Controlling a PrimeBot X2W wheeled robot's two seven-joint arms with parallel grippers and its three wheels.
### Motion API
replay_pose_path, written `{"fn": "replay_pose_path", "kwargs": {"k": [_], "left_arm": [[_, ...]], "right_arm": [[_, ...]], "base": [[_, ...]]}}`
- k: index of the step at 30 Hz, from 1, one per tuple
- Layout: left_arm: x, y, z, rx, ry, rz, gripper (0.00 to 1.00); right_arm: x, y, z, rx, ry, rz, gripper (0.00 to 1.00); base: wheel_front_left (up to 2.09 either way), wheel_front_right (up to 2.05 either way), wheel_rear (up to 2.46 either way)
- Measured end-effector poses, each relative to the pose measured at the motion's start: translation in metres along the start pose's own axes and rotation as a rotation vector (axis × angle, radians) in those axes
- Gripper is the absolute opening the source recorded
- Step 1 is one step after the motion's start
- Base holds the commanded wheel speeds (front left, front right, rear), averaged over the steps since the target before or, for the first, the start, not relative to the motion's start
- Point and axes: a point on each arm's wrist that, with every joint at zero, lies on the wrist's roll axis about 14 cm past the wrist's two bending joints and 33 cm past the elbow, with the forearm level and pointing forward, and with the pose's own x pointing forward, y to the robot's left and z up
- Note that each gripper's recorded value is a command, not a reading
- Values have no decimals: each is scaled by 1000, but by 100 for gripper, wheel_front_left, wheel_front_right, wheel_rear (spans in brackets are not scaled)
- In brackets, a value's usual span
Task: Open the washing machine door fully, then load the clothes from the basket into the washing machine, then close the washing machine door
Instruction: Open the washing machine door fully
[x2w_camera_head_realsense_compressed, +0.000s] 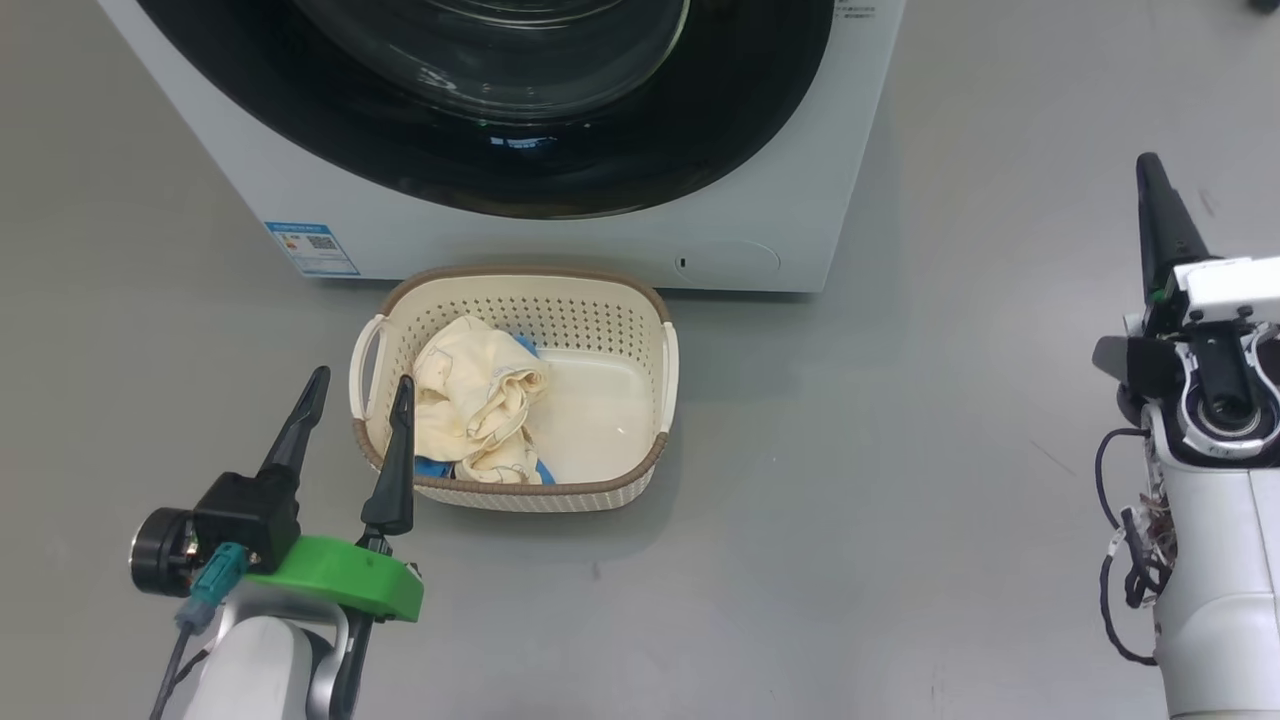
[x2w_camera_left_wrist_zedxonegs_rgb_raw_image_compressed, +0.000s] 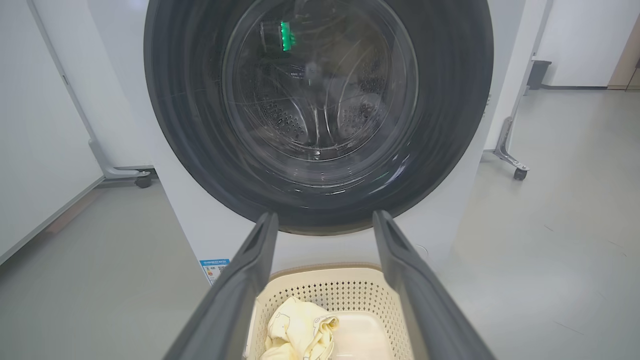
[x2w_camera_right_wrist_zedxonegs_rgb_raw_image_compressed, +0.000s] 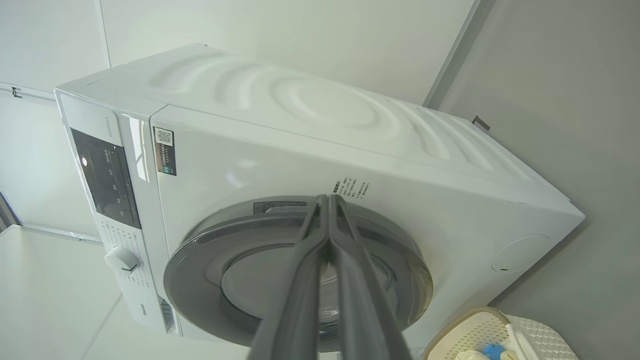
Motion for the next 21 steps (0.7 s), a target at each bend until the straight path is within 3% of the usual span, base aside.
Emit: {"fn": "replay_pose_path", "kwargs": {"k": [21], "left_arm": [[4, 30, -2, -39, 6, 94, 100]], "right_arm": [[98, 41, -45, 56, 193, 100, 0]], "base": [[0, 0, 0]]}}
